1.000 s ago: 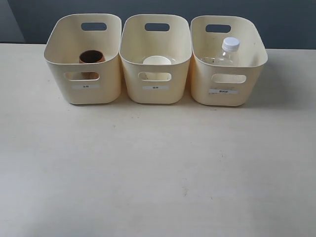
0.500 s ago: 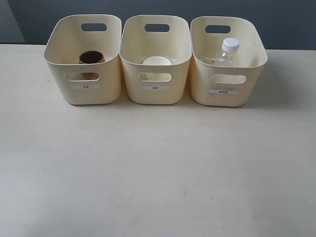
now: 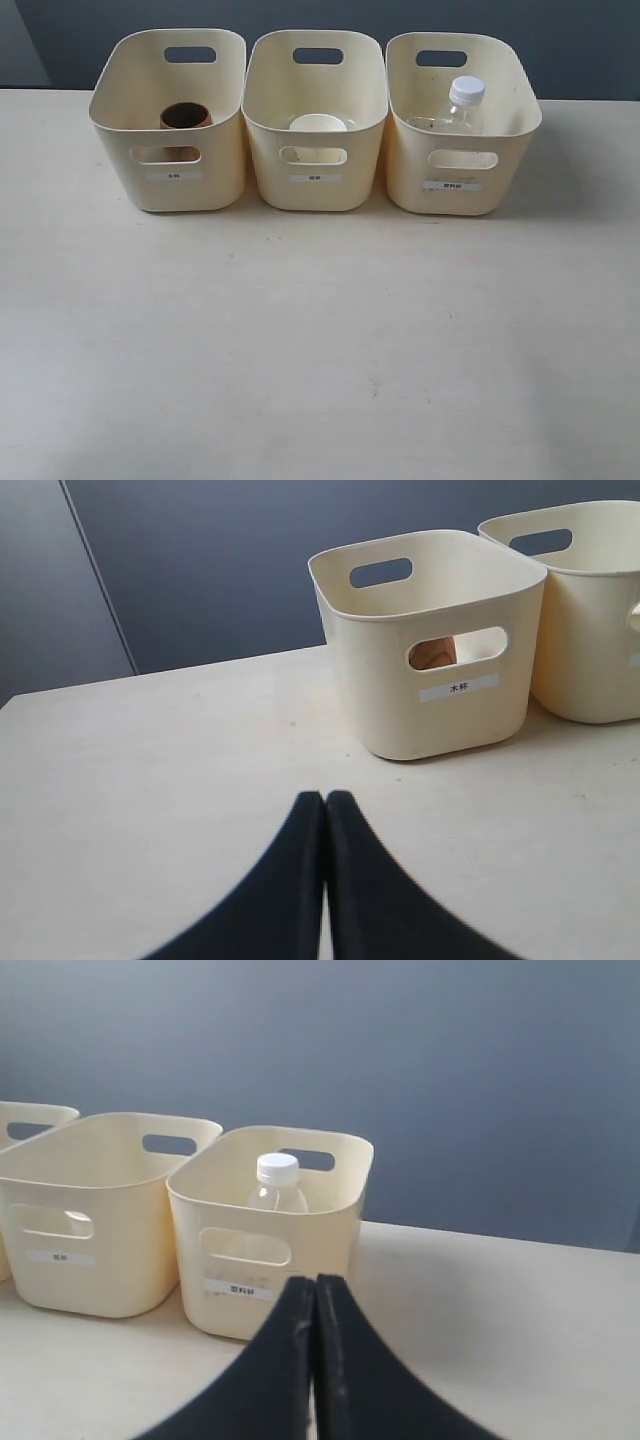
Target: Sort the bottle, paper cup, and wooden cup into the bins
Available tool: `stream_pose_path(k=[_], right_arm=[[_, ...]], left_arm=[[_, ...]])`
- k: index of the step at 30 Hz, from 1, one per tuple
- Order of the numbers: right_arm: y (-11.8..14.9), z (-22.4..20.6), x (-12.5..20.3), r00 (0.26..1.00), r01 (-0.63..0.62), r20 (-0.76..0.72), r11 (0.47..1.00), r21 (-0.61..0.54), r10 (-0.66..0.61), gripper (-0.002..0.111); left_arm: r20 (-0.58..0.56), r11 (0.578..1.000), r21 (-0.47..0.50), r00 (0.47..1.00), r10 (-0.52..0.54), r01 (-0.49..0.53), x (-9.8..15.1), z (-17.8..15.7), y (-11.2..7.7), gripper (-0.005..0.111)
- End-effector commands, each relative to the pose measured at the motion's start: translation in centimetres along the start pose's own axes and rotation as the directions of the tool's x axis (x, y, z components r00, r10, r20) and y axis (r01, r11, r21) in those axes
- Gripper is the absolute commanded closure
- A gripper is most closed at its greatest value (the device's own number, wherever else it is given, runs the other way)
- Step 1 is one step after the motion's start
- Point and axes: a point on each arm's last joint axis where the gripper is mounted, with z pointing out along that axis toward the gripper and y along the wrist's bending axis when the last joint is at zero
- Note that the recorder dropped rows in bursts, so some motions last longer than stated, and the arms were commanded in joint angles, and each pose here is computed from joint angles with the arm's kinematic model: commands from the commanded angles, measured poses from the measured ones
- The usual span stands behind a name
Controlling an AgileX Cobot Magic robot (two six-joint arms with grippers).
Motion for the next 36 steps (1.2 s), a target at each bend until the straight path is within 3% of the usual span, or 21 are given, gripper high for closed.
stream_pose_path(k=[1,15,25,36], right_arm=[[0.3,0.2,0.4,0.996,0.005,0.088,1.000,-0.031,-0.002,0.109],[0.3,0.2,0.5,0.997,-0.015,0.071,0.999,-0.036,0.017,0.109],[-0.7,0.1,0.8,0.998,-0.045,0.048,0.988,0.148,0.039,0.109],[-0.7,0.1,0.8,0.998,-0.062,0.043,0.987,0.149,0.056,0.109]], left_arm=[[0.002,1.000,0.002,1.000,0.004,-0.004,0.0,0.0,0.0,0.107],[0.002,1.000,0.002,1.000,0.004,-0.004,0.0,0.0,0.0,0.107],[0.002,1.000,0.002,1.000,0.004,-0.004,0.0,0.0,0.0,0.107],[0.002,1.000,0.002,1.000,0.004,-0.004,0.0,0.0,0.0,0.107]])
